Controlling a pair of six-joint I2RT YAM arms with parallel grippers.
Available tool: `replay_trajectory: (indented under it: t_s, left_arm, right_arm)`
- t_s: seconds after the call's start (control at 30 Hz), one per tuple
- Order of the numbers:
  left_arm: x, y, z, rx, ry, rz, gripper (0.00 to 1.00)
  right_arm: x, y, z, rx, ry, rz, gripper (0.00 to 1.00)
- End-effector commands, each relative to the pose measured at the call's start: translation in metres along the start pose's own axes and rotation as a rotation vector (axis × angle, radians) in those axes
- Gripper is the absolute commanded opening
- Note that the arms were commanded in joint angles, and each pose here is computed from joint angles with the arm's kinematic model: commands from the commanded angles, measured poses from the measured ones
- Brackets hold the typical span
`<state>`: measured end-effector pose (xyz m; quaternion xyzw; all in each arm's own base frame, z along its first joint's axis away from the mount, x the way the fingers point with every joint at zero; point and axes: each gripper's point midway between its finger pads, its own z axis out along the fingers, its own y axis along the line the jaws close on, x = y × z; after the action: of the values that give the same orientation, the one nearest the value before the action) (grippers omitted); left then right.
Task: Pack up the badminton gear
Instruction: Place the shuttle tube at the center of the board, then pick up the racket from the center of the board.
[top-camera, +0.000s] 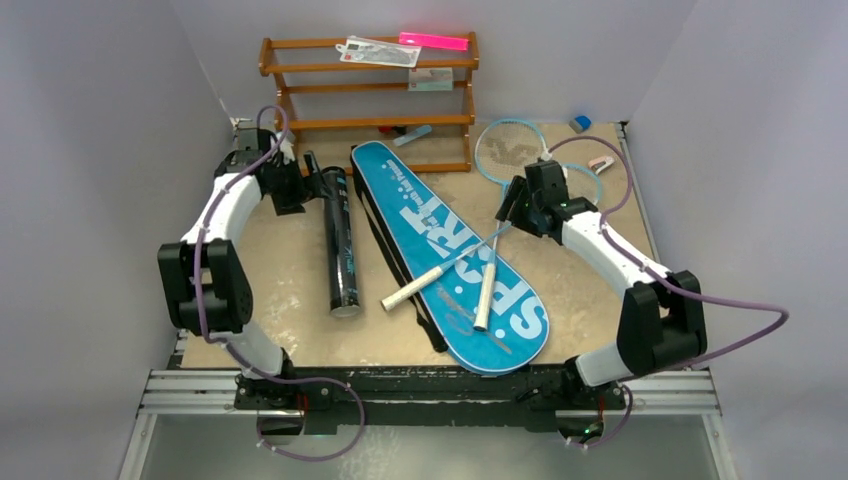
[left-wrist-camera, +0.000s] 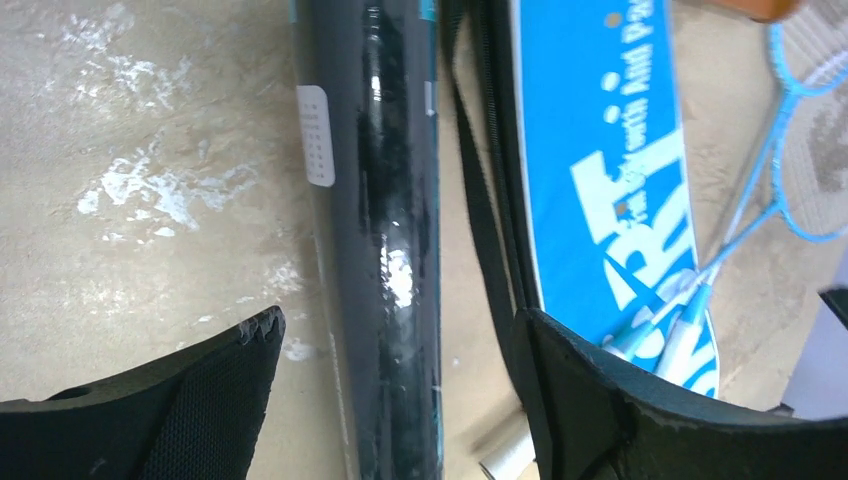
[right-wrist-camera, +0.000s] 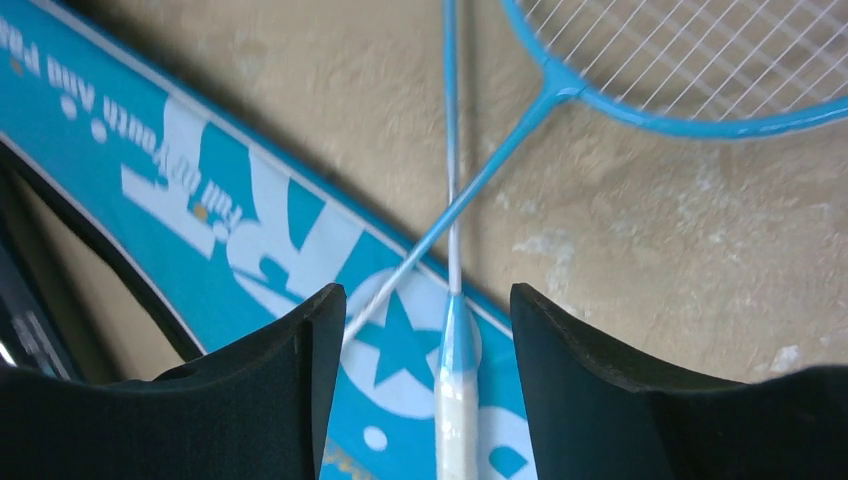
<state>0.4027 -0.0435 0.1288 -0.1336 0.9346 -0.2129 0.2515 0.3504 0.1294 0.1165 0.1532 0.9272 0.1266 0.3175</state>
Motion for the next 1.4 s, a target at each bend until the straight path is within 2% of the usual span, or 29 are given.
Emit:
replay_trajectory:
  t_s: [0.0,0.2,0.3,0.4,0.5,0.7,0.9,0.93,1.1,1.27,1.37]
  left_arm:
    - [-0.01,-0.037,-0.036,0.15,-0.109,0.057,0.82]
    - [0.032,-0.065,-0.036,0.266,-0.12,0.049,0.71]
    - [0.052,-0.083,-0.026,0.303,-0.131,0.049,0.59]
    - [0.069,-0.092,-0.013,0.301,-0.12,0.065,0.57]
    - [0.076,-0.097,-0.005,0.311,-0.108,0.107,0.57]
    - [0.082,-0.095,0.001,0.287,-0.073,0.158,0.59]
    - [0.091,-0.09,0.016,0.245,-0.039,0.137,0.58]
    - [0.093,-0.092,0.019,0.25,-0.035,0.138,0.55]
    - [0.108,-0.13,0.016,0.341,-0.054,0.201,0.55]
    - [0.122,-0.191,-0.011,0.581,-0.089,0.307,0.59]
    - [0.131,-0.225,-0.032,0.738,-0.108,0.362,0.6]
  right_arm:
    - [-0.027,0.002,0.021,0.021,-0.081,0.16,0.62]
    - [-0.024,-0.012,0.058,0.07,-0.055,0.265,0.56]
    - [-0.017,-0.016,0.072,0.072,-0.03,0.286,0.54]
    - [-0.012,-0.02,0.083,0.073,-0.017,0.299,0.51]
    - [-0.013,-0.017,0.09,0.044,-0.001,0.267,0.39]
    - [-0.014,-0.015,0.091,0.038,0.027,0.223,0.0]
    - [-0.036,-0.014,0.055,0.021,-0.069,0.173,0.0]
    - [-0.037,-0.013,0.049,0.012,-0.08,0.164,0.0]
    - [-0.04,-0.004,0.011,-0.056,-0.1,0.116,0.0]
    - [-0.042,0.003,-0.024,-0.147,-0.177,0.102,0.0]
    - [-0.03,0.012,-0.037,-0.219,-0.147,0.111,0.0]
